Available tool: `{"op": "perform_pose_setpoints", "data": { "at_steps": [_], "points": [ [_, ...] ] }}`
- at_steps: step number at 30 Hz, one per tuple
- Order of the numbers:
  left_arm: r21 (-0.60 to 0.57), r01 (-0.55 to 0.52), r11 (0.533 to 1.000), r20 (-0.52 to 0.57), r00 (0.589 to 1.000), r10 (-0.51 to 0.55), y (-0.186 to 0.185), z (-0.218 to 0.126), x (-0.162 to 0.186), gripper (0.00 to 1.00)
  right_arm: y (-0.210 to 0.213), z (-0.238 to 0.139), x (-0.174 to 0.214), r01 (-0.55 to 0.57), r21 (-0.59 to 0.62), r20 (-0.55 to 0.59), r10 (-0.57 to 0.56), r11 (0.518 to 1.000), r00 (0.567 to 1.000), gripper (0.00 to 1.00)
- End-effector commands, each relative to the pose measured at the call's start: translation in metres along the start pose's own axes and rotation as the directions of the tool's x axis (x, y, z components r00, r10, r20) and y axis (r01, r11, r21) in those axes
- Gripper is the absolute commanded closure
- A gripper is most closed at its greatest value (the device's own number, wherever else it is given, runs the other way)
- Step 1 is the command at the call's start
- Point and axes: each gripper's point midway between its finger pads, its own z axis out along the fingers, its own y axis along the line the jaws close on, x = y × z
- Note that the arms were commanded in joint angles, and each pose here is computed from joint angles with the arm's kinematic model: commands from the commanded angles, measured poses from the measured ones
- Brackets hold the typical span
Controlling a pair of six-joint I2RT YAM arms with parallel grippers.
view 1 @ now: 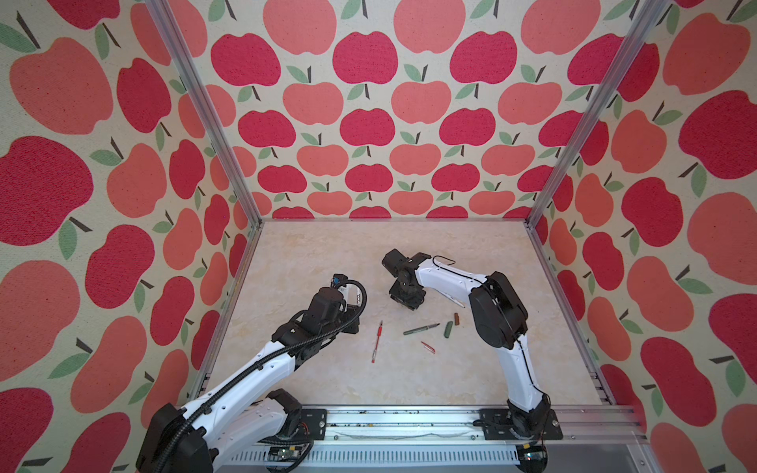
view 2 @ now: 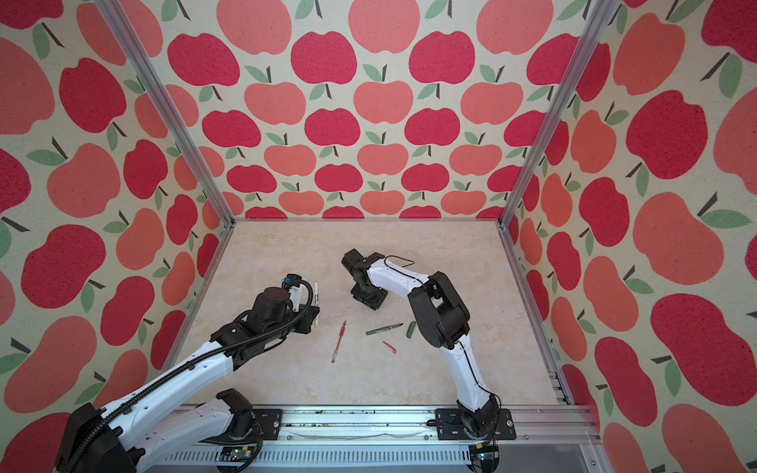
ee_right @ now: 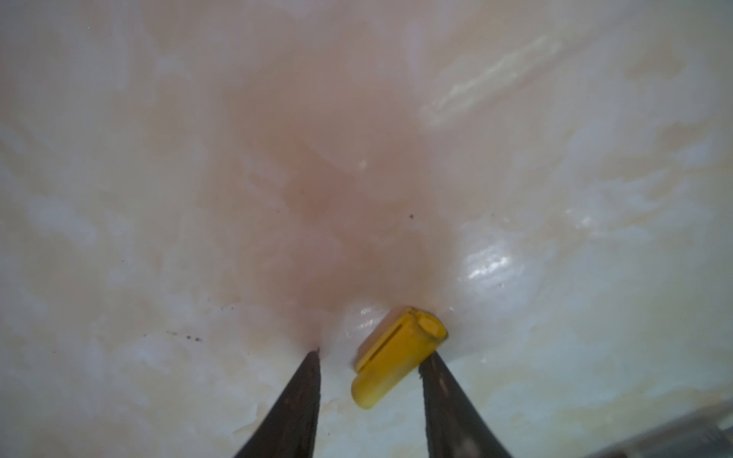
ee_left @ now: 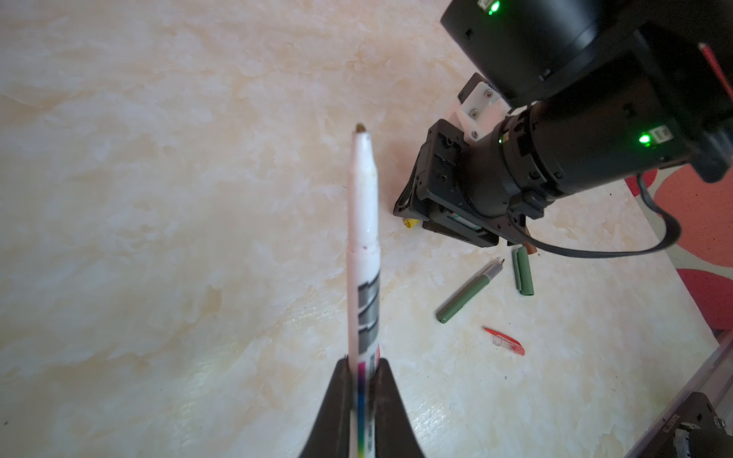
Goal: Insert the pens into the pen caps
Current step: 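Lift the white marker with the left gripper while the right grasps the yellow cap, then lift the yellow cap with the right gripper and bring it above the marker tip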
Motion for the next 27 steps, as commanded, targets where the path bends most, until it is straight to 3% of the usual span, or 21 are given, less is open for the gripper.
{"op": "perform_pose_setpoints", "data": {
  "at_steps": [1, 7, 17, 27],
  "points": [
    [0.014, 0.008, 1.000, 0.011, 1.000, -0.008, -0.002, 0.001, -0.003, 0.90, -0.017, 0.011, -0.004, 0.053, 0.075, -0.016, -0.052, 0.996, 0.999, 0.57],
    [0.012, 0.009, 1.000, 0.003, 1.000, -0.009, -0.001, 0.004, -0.002, 0.90, -0.021, 0.018, -0.010, 0.092, 0.075, -0.016, -0.091, 0.993, 0.996, 0.58],
    [0.023, 0.013, 1.000, -0.013, 1.000, -0.013, -0.004, 0.010, -0.002, 0.90, -0.008, 0.026, -0.005, 0.155, -0.024, -0.055, -0.157, 0.988, 0.986, 0.77],
    [0.027, 0.019, 0.999, -0.034, 0.999, -0.018, -0.004, 0.014, 0.004, 0.91, -0.002, 0.023, -0.002, 0.197, -0.119, -0.034, -0.202, 0.973, 0.979, 0.83]
  ]
}}
